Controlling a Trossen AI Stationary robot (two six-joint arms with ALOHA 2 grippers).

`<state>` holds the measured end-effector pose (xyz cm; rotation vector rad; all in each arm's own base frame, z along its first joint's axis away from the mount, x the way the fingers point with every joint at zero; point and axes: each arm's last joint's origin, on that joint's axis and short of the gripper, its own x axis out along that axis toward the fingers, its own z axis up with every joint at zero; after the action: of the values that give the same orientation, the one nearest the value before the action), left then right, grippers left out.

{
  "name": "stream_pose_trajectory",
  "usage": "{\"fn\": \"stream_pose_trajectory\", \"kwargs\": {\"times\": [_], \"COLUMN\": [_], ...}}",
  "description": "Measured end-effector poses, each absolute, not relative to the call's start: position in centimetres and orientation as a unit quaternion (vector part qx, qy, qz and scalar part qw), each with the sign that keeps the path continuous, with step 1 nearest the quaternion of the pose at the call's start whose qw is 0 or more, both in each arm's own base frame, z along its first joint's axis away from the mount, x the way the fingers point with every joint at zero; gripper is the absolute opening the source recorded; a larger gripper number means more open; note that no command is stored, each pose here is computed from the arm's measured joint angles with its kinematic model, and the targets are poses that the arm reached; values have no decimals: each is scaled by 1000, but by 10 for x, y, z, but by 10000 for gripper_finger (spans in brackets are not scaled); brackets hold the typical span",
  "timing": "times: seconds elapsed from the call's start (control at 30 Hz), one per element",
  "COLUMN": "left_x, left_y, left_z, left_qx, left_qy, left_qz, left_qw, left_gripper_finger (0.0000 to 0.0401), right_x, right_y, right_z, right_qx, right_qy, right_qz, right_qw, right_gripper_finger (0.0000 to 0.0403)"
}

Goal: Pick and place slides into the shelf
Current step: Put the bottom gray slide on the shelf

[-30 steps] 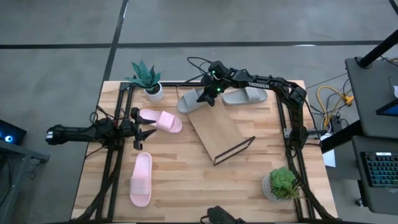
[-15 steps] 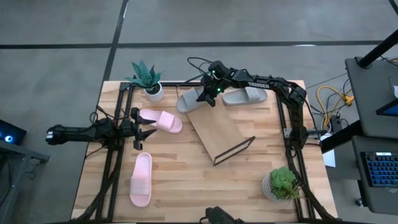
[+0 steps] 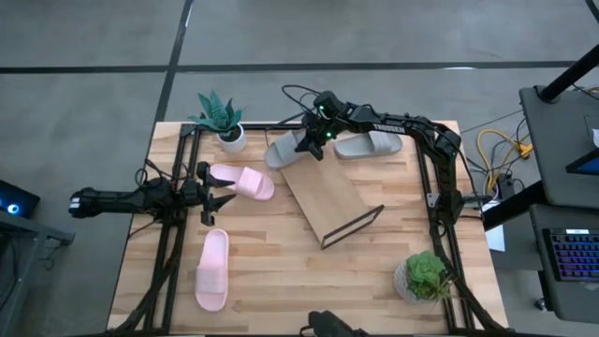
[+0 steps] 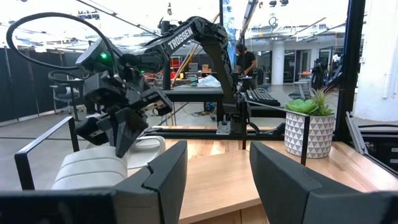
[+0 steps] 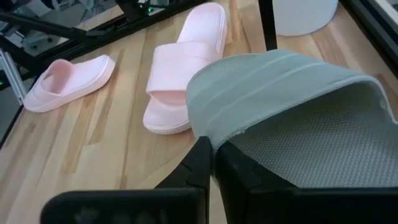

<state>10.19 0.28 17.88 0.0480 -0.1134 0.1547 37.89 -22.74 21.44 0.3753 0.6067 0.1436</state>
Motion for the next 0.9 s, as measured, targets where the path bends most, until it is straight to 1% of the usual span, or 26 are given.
{"fn": "stream_pose_trajectory", "kwargs": {"times": [0.23, 0.67, 0.9], "left_x": [102, 102, 102], "left_y": [3, 3, 3], "left_z": [179, 179, 179], "left_qx": [24, 24, 24], "left_qy": [-57, -57, -56], "left_qz": [77, 77, 77], "left_qw": [995, 995, 995], "left_gripper_finger": [160, 160, 160], "right_x": [380, 380, 378], "right_y": [-228, -229, -227], "right_z": [215, 215, 212], "right_qx": [188, 189, 200], "right_qy": [292, 296, 310], "right_qz": [62, 54, 53], "right_qw": [936, 935, 928], "right_gripper_finger": [46, 131, 162]}}
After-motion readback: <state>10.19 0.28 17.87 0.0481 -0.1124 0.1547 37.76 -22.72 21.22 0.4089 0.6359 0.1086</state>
